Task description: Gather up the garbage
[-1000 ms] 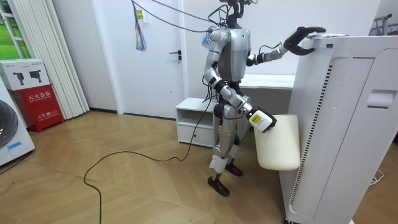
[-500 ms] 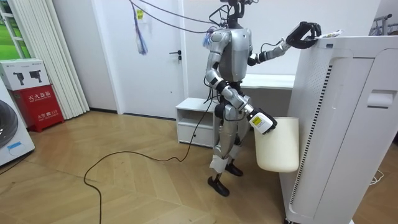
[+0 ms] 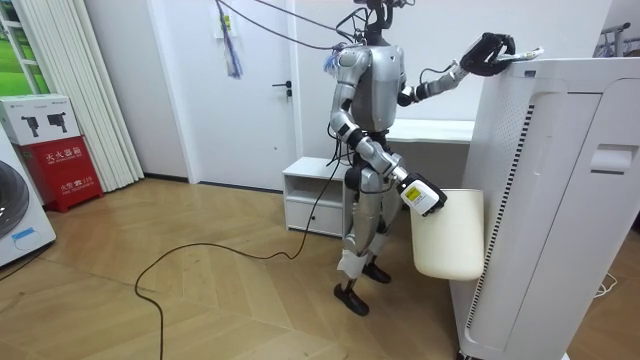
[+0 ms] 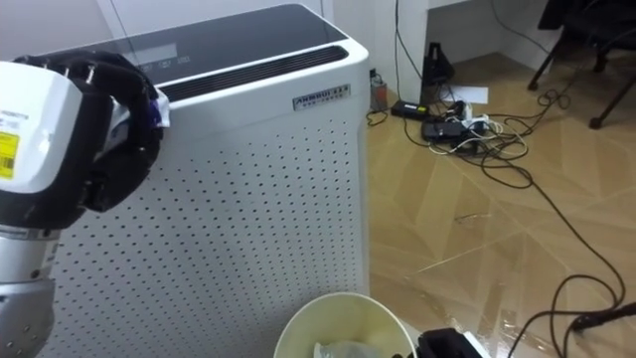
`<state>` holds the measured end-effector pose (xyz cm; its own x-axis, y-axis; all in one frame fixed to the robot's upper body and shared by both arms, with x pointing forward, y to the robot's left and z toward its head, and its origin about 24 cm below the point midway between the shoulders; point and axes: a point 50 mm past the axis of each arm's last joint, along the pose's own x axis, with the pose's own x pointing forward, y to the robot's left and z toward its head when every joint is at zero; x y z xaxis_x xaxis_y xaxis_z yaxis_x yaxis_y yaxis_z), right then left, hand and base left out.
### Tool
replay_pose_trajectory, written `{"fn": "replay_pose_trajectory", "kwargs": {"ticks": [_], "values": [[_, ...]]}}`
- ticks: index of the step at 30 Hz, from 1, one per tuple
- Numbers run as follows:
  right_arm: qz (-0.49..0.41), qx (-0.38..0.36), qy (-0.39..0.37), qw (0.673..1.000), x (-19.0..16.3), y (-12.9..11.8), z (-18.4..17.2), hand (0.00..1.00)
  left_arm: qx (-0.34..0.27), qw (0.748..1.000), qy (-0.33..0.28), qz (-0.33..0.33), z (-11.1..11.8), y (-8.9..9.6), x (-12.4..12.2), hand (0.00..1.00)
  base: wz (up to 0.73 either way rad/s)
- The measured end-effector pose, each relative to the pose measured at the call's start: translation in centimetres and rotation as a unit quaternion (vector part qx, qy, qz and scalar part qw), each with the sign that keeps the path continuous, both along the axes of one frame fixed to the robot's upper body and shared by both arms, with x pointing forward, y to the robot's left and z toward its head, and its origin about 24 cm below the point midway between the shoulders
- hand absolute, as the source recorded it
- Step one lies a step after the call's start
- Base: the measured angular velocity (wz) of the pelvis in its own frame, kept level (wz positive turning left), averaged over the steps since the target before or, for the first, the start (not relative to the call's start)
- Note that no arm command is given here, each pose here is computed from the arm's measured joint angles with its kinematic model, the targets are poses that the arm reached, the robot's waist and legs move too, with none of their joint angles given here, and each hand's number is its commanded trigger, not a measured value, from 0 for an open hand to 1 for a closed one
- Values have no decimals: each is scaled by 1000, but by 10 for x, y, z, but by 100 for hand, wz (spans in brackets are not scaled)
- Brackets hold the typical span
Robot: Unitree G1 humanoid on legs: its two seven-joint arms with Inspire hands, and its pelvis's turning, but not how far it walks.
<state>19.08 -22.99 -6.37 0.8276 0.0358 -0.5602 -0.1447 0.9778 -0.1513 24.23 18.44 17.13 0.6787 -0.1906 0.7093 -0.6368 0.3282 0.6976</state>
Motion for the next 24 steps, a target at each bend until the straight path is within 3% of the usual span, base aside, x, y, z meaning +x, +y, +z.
{"fn": "replay_pose_trajectory", "kwargs": {"ticks": [5, 8, 14, 15, 19, 24], "values": [[1, 0, -3, 1000, 1, 2, 0, 100, -121, 989, 17, -89, 15, -3, -8, 100, 5], [8, 0, -1, 1000, 0, 6, -1, 100, -181, 969, 36, -166, 20, -8, -12, 100, 3], [11, 9, -1, 1000, 0, 12, -3, 100, -294, 904, 80, -300, 25, -20, -17, 100, 12], [11, 13, -1, 1000, 0, 15, -3, 100, -312, 884, 93, -335, 27, -24, -18, 100, 0], [22, 18, 2, 1000, 0, 21, -5, 100, -327, 819, 190, -431, 16, -44, -17, 100, -1], [33, 17, -2, 999, 4, 24, -3, 100, -300, 790, 239, -478, 11, -54, -19, 100, -3]]}}
